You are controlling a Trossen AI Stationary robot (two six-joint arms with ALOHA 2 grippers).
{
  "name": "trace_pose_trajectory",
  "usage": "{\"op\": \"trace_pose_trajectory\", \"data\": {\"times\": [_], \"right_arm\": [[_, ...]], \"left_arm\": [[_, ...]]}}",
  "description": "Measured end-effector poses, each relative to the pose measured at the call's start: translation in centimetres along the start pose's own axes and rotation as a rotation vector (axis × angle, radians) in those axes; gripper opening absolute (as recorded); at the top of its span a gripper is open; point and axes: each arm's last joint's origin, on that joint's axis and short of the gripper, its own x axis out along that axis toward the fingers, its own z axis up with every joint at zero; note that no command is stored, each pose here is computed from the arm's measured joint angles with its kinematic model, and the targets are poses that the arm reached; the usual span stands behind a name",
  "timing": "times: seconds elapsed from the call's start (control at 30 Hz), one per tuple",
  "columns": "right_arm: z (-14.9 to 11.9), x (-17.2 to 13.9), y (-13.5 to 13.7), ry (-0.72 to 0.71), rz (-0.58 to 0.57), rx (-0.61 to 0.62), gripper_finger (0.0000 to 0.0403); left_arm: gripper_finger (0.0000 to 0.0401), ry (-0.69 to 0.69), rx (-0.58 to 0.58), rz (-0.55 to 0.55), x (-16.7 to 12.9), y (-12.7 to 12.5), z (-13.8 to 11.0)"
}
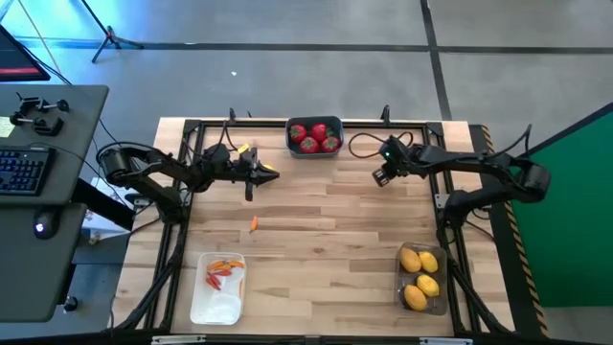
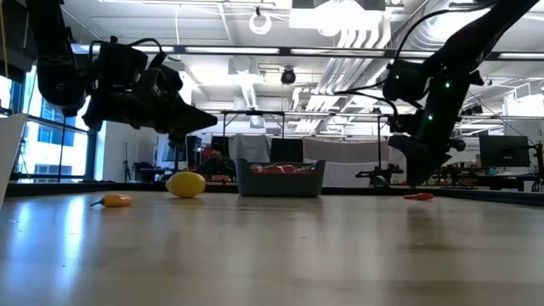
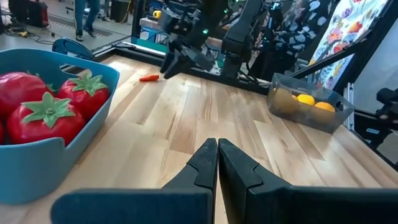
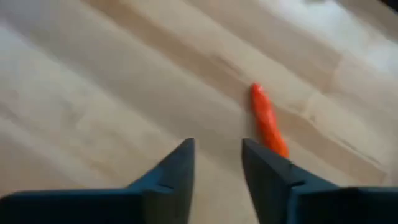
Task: Sort produce into baskets
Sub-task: Put the red chili pepper into the white bin
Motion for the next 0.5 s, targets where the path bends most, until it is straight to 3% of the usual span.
{"op": "trace_pose_trajectory", "data": {"times": [0.13,0.23,0.5], "right_arm": [[-0.1,0.7,-1.1,0.007,-0.065,0.02,0.0169],[0.1,1.1,-2.0,-0.009,-0.09,0.041,0.019],[-0.9,2.5,-4.1,0.046,-0.025,0.105,0.0178]], "left_arm": [[0.0,0.004,-0.002,0.001,0.0,0.0,0.0],[0.0,0.004,-0.002,0.001,0.0,0.0,0.0],[0.0,0.007,-0.004,0.002,0.0,0.0,-0.1]]}}
